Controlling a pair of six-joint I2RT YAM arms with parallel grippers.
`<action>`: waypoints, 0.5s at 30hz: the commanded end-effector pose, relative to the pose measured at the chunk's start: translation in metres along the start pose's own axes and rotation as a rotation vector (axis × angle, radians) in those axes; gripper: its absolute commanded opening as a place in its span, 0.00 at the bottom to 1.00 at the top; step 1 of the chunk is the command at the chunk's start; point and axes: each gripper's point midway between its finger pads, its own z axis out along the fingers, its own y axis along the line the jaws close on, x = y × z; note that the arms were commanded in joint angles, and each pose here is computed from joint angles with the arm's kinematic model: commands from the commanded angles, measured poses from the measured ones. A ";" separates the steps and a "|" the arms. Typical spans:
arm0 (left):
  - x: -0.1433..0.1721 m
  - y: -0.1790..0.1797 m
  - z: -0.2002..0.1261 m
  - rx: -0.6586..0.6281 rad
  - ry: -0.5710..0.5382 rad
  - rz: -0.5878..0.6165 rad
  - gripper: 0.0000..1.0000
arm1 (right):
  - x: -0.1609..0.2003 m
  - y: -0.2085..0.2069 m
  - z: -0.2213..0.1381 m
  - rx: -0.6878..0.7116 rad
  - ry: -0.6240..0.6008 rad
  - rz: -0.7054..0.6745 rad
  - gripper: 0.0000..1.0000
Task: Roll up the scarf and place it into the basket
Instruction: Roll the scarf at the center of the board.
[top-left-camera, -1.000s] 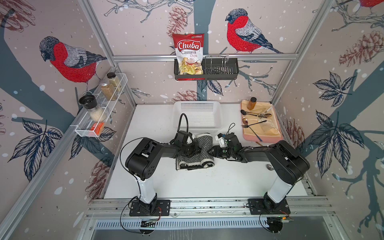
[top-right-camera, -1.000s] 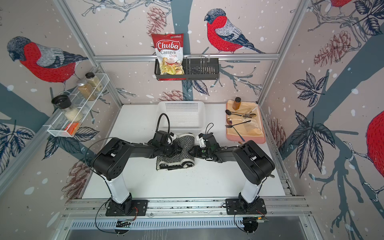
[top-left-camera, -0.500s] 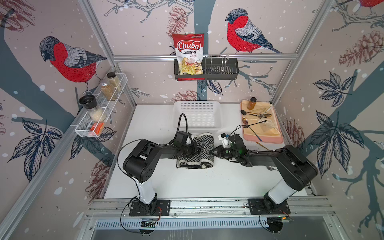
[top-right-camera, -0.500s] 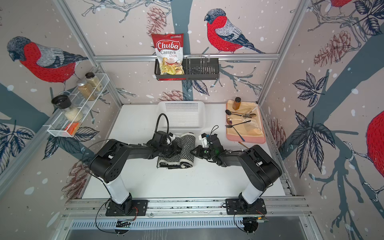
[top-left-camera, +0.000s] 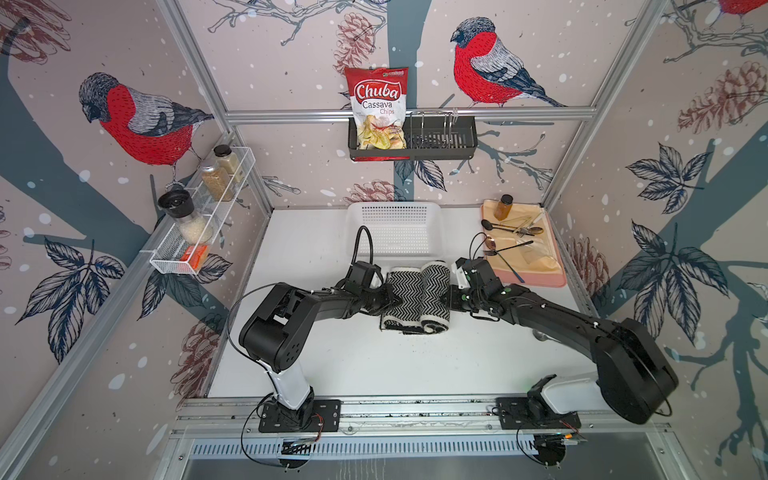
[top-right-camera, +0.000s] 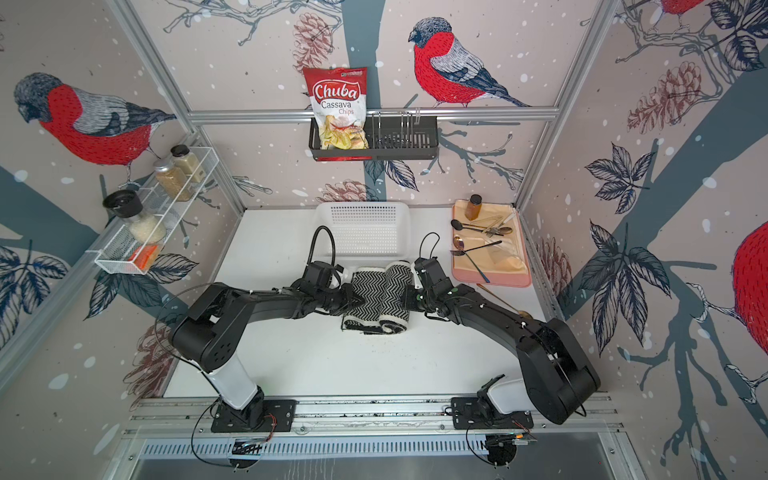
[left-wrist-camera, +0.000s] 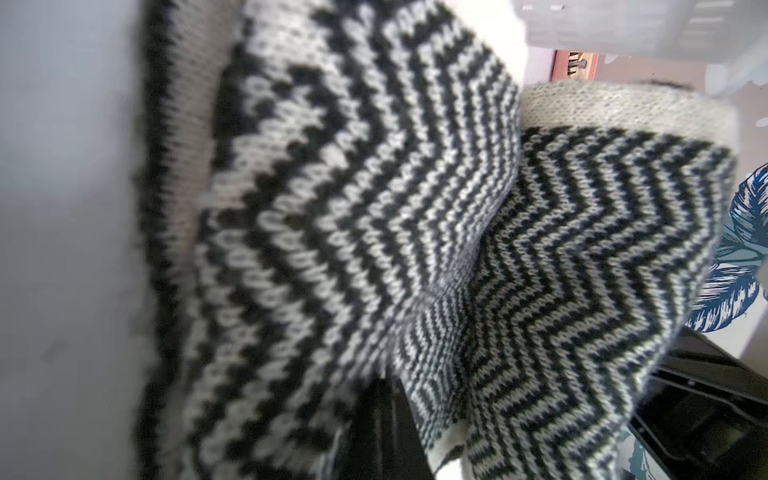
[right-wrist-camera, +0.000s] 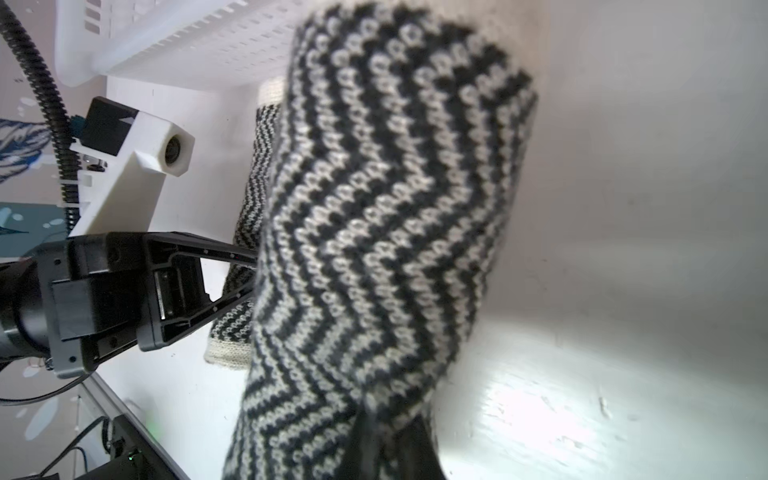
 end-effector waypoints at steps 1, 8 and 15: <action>-0.001 0.001 -0.004 0.000 -0.009 -0.002 0.00 | 0.007 -0.004 0.005 0.119 0.068 -0.081 0.00; 0.001 0.011 -0.007 0.003 -0.009 -0.017 0.00 | -0.002 0.054 0.044 0.072 0.131 -0.184 0.00; 0.003 0.018 -0.009 0.004 -0.009 -0.030 0.00 | 0.003 0.096 0.078 -0.026 0.170 -0.217 0.04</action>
